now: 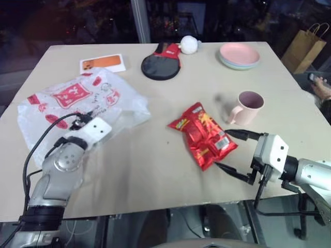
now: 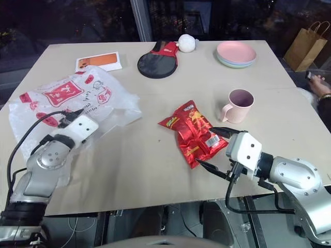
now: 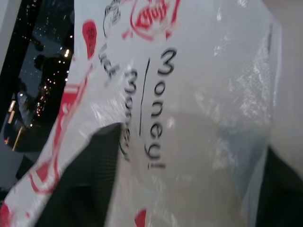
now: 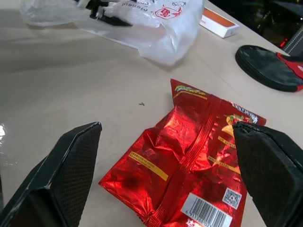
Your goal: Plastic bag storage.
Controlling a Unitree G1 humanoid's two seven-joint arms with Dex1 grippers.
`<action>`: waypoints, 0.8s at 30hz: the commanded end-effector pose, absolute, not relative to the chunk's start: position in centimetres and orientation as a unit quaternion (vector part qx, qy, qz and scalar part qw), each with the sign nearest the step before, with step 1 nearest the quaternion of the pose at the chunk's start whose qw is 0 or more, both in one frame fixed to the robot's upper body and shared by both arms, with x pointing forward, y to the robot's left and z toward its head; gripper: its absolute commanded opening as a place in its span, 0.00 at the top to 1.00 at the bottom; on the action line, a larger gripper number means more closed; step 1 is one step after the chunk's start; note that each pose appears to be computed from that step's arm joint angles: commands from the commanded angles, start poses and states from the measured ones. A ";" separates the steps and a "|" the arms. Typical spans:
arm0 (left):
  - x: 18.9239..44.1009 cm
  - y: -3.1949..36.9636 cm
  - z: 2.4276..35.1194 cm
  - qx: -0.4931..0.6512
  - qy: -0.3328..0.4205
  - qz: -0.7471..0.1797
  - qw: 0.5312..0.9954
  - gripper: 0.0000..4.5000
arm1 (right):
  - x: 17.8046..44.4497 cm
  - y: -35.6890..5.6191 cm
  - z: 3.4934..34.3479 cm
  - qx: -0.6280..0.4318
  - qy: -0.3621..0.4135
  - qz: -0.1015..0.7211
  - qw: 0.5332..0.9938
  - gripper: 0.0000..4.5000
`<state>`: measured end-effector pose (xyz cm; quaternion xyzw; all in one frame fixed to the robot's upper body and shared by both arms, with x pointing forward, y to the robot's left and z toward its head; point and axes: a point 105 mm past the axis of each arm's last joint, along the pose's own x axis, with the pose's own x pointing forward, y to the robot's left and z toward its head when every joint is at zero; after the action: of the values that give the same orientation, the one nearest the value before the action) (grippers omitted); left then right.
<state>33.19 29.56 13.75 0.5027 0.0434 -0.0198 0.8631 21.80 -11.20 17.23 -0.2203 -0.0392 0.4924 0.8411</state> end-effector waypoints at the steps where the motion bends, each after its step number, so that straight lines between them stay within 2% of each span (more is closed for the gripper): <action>1: 33.7 29.3 16.5 0.454 -0.002 -0.001 0.891 0.79 | 22.1 -11.3 17.4 -0.232 -0.048 0.472 0.849 0.00; 2: 33.6 29.1 17.3 0.422 -0.011 -0.002 0.906 0.95 | 22.5 -11.4 17.1 -0.239 -0.043 0.460 0.854 0.00; 3: 33.6 29.0 17.8 0.397 -0.017 -0.001 0.918 0.98 | 22.8 -11.5 16.9 -0.244 -0.039 0.451 0.858 0.00; 7: 33.8 27.6 20.1 0.308 -0.037 -0.022 0.950 0.98 | 24.1 -12.0 15.3 -0.226 0.003 0.420 0.879 0.00; 12: 33.9 25.6 22.9 0.264 -0.059 -0.050 0.961 0.98 | 26.6 -13.8 12.6 -0.088 0.096 0.372 0.919 0.00; 15: 33.8 25.0 23.4 0.260 -0.057 -0.053 0.962 0.98 | 27.3 -14.5 11.9 -0.061 0.119 0.366 0.921 0.00; 19: 33.6 24.2 23.4 0.257 -0.053 -0.064 0.963 0.98 | 28.4 -15.0 9.5 -0.052 0.170 0.359 0.916 0.00; 24: 33.4 23.8 23.6 0.246 -0.049 -0.074 0.965 0.98 | 29.0 -13.3 8.5 -0.001 0.203 0.403 0.892 0.00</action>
<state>33.87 24.08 21.94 0.2398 -0.0228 -0.0747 0.9677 29.20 -13.87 8.72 -0.0156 0.1945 0.3845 0.9023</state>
